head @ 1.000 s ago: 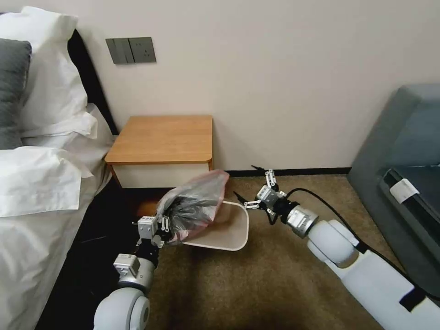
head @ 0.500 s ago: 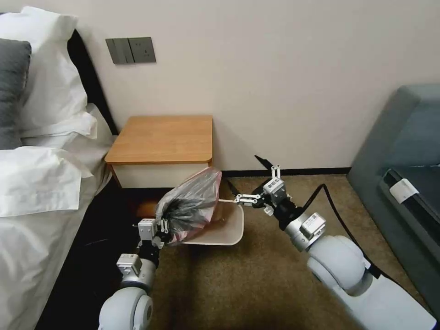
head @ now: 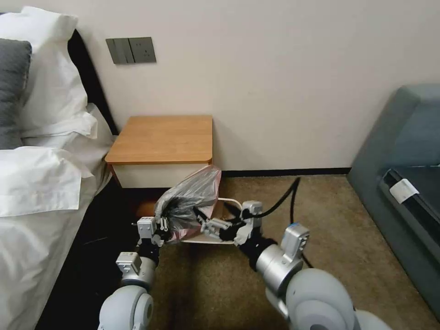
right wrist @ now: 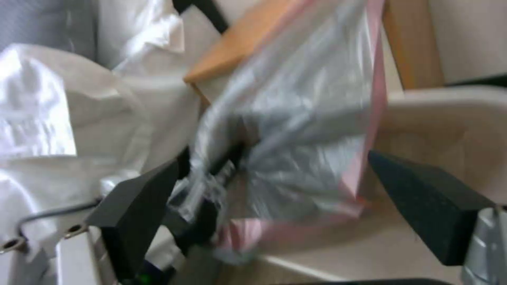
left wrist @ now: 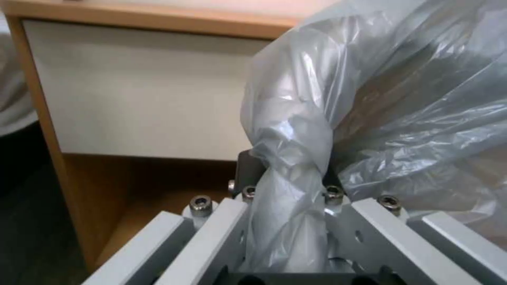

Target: Pick up the garbage bag from the table and place it over the trash can.

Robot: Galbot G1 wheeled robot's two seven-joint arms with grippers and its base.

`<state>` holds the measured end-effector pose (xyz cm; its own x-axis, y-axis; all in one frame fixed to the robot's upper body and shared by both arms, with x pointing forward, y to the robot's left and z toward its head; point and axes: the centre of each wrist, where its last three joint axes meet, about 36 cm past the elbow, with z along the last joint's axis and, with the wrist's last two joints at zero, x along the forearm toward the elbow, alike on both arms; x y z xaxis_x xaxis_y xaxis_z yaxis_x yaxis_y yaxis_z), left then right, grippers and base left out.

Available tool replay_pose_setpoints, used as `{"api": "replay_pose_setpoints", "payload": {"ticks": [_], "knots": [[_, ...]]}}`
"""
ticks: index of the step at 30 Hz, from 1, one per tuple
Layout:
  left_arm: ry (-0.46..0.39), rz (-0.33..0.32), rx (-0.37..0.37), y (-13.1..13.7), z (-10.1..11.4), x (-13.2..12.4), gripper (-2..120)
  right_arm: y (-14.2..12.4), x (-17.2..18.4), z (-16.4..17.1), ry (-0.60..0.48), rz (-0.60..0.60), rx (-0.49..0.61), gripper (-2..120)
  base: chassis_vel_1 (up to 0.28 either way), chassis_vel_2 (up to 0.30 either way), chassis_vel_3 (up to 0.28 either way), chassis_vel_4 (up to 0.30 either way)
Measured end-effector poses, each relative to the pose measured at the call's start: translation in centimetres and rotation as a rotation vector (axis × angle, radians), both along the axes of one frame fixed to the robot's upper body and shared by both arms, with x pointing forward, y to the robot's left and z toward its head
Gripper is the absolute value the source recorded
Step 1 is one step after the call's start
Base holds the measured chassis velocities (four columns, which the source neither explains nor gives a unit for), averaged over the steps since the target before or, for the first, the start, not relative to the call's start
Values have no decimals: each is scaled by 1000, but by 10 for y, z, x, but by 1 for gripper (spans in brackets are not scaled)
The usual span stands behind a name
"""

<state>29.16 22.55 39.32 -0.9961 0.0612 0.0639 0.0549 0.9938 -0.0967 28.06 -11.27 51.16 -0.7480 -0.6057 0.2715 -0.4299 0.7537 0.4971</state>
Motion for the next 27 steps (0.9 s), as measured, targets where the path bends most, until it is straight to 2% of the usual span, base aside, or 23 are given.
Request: {"api": "replay_pose_setpoints", "payload": {"ticks": [7,16,19,21,23,27], "knots": [[-25,-1,-5,-2,15,-9,4,6,18,-19,-7,-28,-50,92,0,0,0,0],[-24,-8,-3,-5,18,-18,4,3,38,-28,-31,-58,-67,90,0,0,0,0],[-22,-13,-3,-7,18,-20,4,4,43,-34,-31,-63,-67,82,0,0,0,0],[-22,-14,-3,-7,18,-20,4,5,43,-35,-31,-64,-67,80,0,0,0,0],[-25,-15,-4,-7,20,-22,4,6,46,-39,-36,-66,-70,68,0,0,0,0],[-26,-13,-3,-7,21,-22,4,8,47,-40,-43,-64,-70,54,0,0,0,0]]}}
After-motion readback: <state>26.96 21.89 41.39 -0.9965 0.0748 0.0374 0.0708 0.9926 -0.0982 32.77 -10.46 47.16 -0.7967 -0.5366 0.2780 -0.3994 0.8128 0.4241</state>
